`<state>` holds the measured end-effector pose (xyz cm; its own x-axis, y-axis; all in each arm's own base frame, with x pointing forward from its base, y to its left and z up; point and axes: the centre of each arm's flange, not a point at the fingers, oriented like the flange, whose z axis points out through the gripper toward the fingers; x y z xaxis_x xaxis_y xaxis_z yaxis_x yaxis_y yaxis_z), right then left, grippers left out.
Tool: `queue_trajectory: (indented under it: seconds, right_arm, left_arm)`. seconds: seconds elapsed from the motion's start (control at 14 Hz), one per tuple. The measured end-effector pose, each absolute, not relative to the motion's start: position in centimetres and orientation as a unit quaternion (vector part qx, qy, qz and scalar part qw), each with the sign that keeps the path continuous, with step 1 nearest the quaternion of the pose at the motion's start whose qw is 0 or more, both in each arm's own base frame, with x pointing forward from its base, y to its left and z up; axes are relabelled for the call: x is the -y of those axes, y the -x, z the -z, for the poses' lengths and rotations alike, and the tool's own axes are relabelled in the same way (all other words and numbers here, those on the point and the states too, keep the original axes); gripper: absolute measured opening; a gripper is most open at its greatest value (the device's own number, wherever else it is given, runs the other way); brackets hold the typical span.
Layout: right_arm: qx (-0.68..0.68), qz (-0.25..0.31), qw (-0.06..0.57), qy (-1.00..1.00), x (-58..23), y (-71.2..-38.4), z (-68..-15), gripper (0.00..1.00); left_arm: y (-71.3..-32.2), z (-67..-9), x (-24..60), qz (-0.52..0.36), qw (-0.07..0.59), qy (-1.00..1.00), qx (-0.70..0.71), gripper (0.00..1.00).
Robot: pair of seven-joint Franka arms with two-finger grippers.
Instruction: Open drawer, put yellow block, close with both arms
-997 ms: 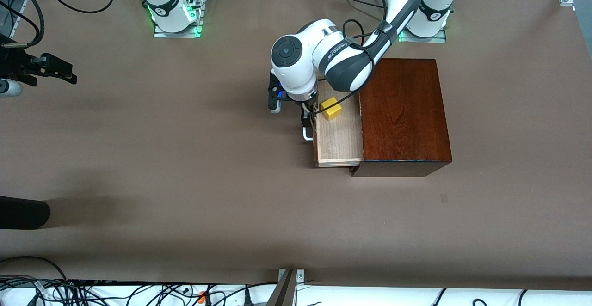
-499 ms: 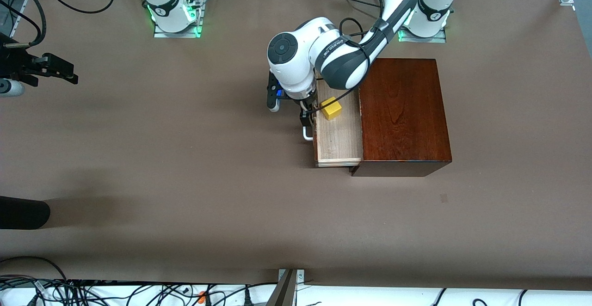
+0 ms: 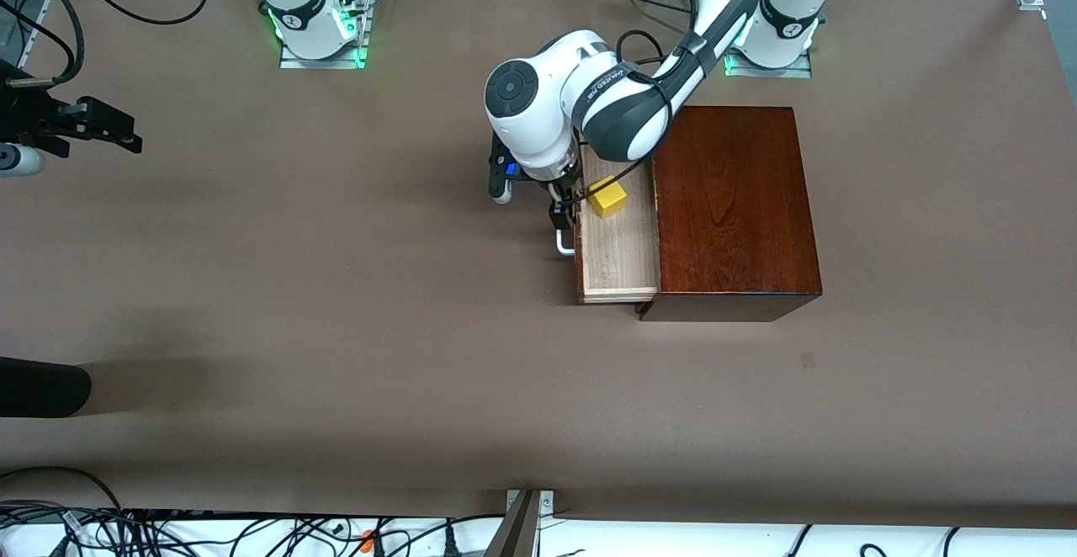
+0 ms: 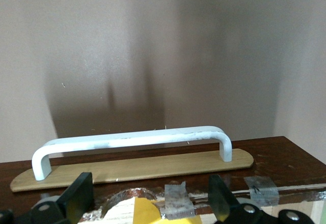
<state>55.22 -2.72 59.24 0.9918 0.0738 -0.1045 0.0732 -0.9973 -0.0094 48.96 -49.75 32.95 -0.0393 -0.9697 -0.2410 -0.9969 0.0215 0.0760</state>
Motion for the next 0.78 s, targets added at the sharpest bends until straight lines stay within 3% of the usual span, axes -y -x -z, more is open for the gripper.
queue_trajectory:
  seconds: [0.78]
  right_arm:
    - [0.037,-0.053,0.003,0.998,2.7,-55.2,-59.3,1.0]
  left_arm:
    - [-50.7,-31.8,44.3,-0.212,0.094,0.7,-0.675,1.0]
